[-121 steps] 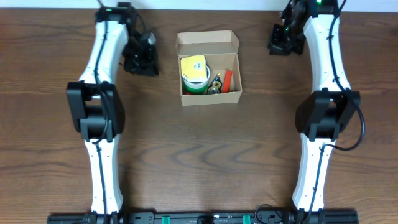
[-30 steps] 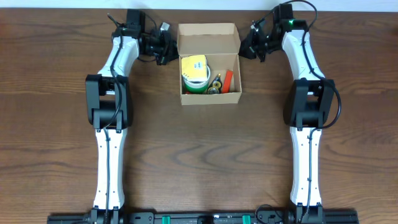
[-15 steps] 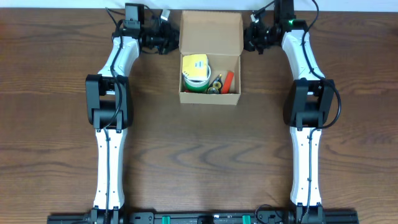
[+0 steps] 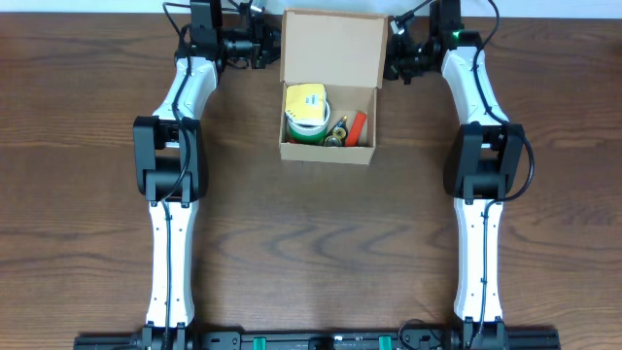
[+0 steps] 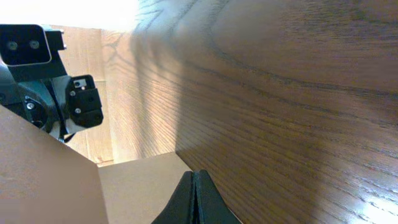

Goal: Pack container
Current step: 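Grip the lid flap with both grippers and fold it forward over the box, then release the lid and raise both grippers away from the box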

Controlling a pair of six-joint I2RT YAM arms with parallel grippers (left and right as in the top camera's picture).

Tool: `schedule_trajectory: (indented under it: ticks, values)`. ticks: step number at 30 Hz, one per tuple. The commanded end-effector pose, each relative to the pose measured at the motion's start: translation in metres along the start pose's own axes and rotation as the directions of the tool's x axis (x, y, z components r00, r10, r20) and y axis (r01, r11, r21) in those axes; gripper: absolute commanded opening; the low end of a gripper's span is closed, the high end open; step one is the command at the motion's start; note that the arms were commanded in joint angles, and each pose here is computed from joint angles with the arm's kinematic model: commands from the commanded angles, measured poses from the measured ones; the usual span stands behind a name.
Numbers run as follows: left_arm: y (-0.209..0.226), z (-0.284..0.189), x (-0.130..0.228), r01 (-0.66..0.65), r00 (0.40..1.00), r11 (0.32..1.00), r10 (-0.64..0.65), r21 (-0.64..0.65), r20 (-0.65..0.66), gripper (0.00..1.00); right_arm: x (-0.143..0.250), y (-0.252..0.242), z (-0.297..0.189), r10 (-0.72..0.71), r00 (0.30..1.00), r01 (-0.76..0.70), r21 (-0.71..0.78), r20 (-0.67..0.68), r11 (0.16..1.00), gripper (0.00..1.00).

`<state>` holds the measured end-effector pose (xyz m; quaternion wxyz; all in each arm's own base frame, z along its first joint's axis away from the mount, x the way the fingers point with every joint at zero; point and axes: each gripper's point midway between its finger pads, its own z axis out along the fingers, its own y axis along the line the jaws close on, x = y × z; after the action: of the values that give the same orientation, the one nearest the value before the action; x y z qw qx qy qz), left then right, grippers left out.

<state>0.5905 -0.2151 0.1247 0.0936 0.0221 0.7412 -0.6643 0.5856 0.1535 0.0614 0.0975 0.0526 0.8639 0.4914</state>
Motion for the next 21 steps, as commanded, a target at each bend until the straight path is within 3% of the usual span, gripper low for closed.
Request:
schedule_trajectory:
  ticks: [1,21]
  values:
    - [-0.009,-0.003,0.002,-0.005,0.999,0.999,0.006,0.041,-0.038,0.06,-0.007,0.048,-0.024,-0.129,0.991,0.129,-0.008,0.045,0.992,0.01]
    - [-0.069,-0.029,-0.020,-0.104,0.994,0.991,0.106,0.084,-0.020,0.06,0.016,0.106,-0.061,-0.236,0.971,0.227,0.150,0.046,0.962,0.01]
